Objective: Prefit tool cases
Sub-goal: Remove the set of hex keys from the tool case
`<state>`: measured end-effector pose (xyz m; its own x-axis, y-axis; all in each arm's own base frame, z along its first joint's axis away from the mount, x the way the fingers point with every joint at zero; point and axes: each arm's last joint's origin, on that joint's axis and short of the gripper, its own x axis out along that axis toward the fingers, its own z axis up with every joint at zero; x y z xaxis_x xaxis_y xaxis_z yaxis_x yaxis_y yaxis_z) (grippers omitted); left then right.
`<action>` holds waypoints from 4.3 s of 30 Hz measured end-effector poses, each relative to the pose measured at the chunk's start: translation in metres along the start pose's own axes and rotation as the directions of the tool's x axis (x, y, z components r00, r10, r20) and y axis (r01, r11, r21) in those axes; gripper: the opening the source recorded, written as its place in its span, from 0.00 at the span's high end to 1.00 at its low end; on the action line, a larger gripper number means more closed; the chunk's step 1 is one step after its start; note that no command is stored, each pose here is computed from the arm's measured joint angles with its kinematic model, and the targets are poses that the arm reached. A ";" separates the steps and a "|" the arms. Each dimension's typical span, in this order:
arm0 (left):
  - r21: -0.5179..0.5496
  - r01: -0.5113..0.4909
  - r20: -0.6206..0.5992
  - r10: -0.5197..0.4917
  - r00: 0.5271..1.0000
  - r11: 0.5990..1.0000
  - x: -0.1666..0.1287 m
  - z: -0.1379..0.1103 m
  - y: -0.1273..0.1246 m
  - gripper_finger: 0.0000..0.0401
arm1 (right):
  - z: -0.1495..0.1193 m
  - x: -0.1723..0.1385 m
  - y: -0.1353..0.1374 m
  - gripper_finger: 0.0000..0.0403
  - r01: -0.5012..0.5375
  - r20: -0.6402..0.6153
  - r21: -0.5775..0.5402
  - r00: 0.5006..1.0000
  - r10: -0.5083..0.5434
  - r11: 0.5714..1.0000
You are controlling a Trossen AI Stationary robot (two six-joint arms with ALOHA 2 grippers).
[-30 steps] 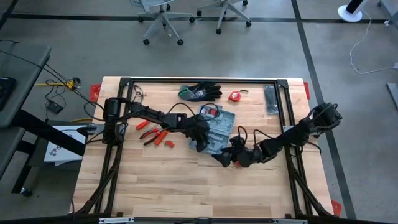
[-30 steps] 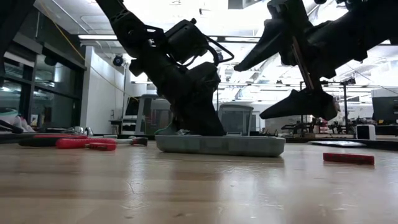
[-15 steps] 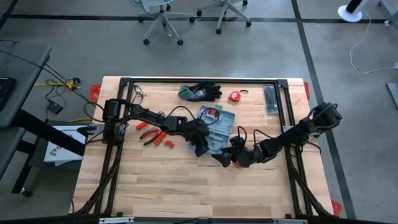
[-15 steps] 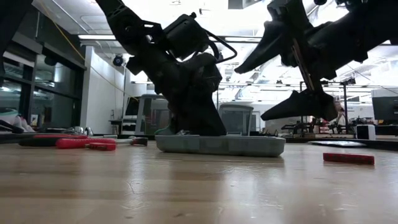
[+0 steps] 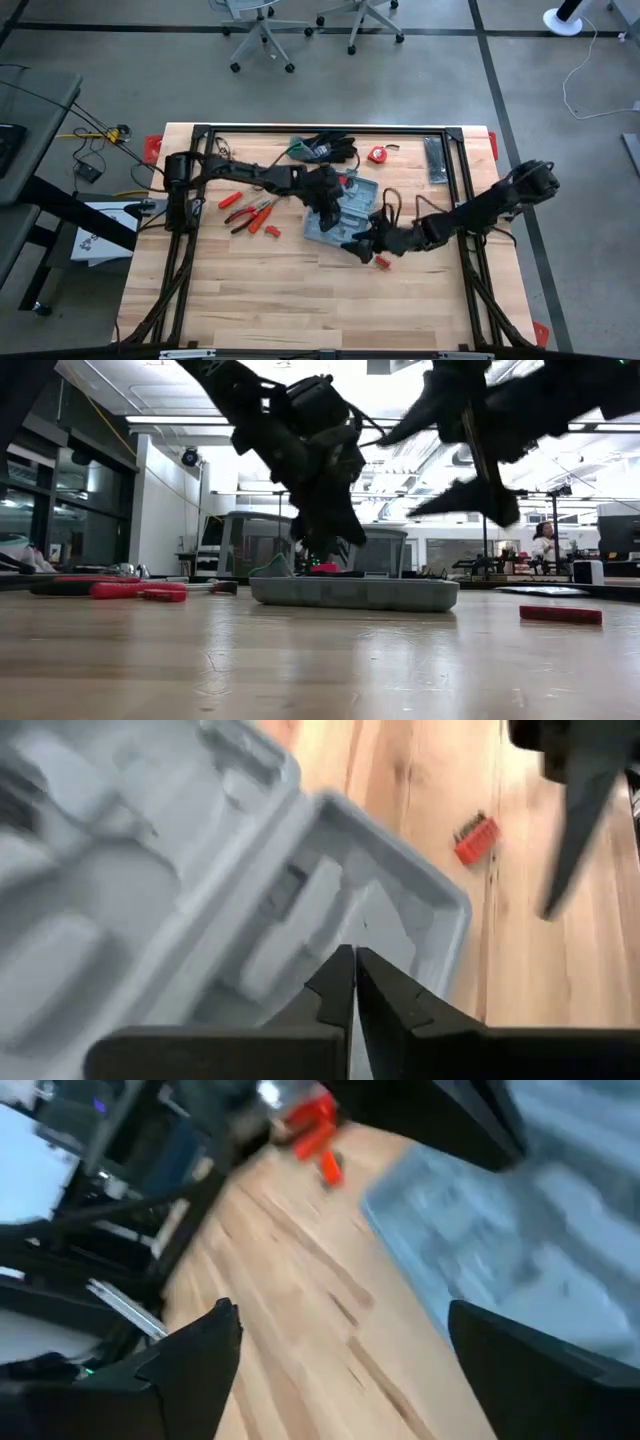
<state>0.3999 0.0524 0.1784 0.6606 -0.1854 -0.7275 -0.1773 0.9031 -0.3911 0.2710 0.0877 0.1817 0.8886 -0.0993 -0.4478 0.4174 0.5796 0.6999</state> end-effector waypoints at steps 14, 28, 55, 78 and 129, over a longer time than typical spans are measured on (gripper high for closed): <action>0.007 -0.160 0.078 0.159 0.984 0.987 -0.052 0.030 0.036 0.99 | 0.076 -0.047 -0.022 0.53 0.162 0.132 -0.038 0.979 -0.156 0.986; 0.020 -0.179 0.035 0.178 0.983 0.984 -0.046 0.025 0.046 1.00 | 0.095 -0.021 -0.056 0.97 0.261 0.027 0.010 0.965 -0.261 0.965; -0.064 -0.175 -0.018 0.174 0.985 0.983 -0.013 0.015 0.090 1.00 | 0.127 0.012 -0.107 0.75 0.235 -0.063 -0.037 0.970 -0.237 0.971; -0.097 -0.178 -0.102 0.168 0.980 0.979 0.024 -0.003 0.102 1.00 | 0.128 0.039 -0.155 0.51 0.292 -0.169 0.090 0.947 -0.274 0.952; -0.044 -0.134 -0.073 0.130 0.989 0.990 0.031 -0.004 0.096 1.00 | 0.139 0.076 -0.154 0.51 0.271 -0.277 -0.110 0.916 -0.291 0.956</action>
<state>0.4009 0.1316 0.1162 0.5771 -0.0936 -0.8113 -0.2963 0.9017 -0.3148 0.3003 -0.1218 0.1173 0.6395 -0.0356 -0.7680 0.6191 0.6162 0.4869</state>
